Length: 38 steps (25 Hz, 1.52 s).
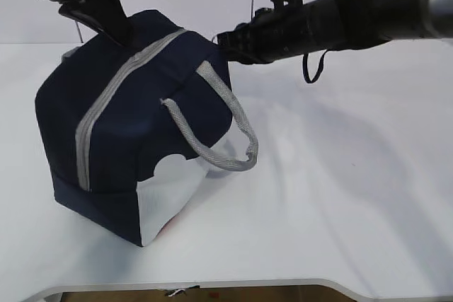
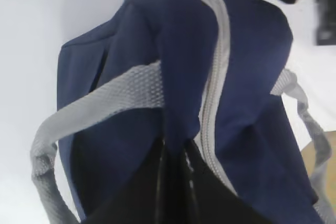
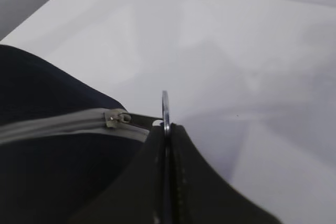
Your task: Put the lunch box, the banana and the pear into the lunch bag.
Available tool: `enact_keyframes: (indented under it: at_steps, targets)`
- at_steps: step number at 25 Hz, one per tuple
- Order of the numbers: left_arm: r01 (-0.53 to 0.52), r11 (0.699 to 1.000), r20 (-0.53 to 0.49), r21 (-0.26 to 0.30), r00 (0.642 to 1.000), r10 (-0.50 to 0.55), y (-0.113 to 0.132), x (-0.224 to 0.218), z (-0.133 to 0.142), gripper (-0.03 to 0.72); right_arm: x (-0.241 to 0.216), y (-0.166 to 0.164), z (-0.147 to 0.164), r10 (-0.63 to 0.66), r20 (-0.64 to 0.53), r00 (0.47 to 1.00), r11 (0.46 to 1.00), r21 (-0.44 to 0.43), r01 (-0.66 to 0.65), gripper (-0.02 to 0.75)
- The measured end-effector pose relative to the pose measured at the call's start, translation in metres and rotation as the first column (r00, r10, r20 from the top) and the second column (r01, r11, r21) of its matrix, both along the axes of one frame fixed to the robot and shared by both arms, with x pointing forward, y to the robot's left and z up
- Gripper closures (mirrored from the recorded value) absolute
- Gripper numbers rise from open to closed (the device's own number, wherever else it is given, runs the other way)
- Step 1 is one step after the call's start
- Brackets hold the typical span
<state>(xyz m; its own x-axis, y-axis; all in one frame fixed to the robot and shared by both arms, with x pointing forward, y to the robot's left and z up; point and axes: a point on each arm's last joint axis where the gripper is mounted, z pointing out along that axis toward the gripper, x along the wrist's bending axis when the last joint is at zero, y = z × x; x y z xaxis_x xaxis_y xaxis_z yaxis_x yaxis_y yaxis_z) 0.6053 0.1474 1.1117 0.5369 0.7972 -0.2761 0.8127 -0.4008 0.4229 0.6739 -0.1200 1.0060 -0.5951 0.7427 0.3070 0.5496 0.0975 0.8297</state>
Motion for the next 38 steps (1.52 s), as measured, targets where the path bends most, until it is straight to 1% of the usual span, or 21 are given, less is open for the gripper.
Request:
enact_keyframes:
  at_steps: [2, 7, 11, 17, 23, 30, 34, 38]
  targets:
    - [0.001, 1.000, 0.000, 0.000, 1.000, -0.001, 0.000, 0.000, 0.000, 0.681, 0.004, -0.003, -0.013, -0.010, -0.032, 0.999, 1.000, -0.004, 0.010, 0.721]
    - [0.004, 1.000, 0.006, 0.002, 1.000, -0.004, 0.000, 0.000, 0.001, 0.682, 0.008, -0.005, -0.026, -0.016, -0.062, 0.998, 1.000, -0.009, 0.015, 0.721]
    - [0.014, 1.000, 0.011, 0.005, 1.000, -0.014, 0.000, 0.000, 0.001, 0.682, 0.009, -0.008, -0.041, 0.012, -0.091, 0.996, 0.999, -0.033, -0.015, 0.721]
    - [0.017, 1.000, 0.013, 0.006, 1.000, -0.017, 0.000, 0.000, 0.001, 0.682, 0.008, -0.009, -0.042, 0.039, -0.103, 0.994, 0.999, -0.031, -0.042, 0.721]
    - [0.017, 1.000, 0.013, 0.006, 1.000, -0.017, 0.000, 0.000, 0.001, 0.682, 0.006, -0.009, -0.044, 0.061, -0.098, 0.993, 0.996, -0.064, -0.067, 0.721]
    - [0.017, 1.000, 0.013, 0.006, 1.000, -0.017, 0.000, 0.000, 0.001, 0.682, 0.006, -0.010, -0.043, 0.068, -0.094, 0.993, 0.994, -0.075, -0.076, 0.717]
    - [0.018, 1.000, 0.011, 0.007, 1.000, -0.018, 0.000, 0.000, 0.000, 0.682, 0.005, -0.011, -0.038, 0.070, -0.077, 0.995, 0.993, -0.088, -0.077, 0.666]
    - [0.019, 1.000, 0.008, 0.008, 1.000, -0.019, 0.000, -0.001, 0.000, 0.678, 0.005, -0.014, -0.030, 0.067, -0.056, 0.996, 0.993, -0.098, -0.073, 0.571]
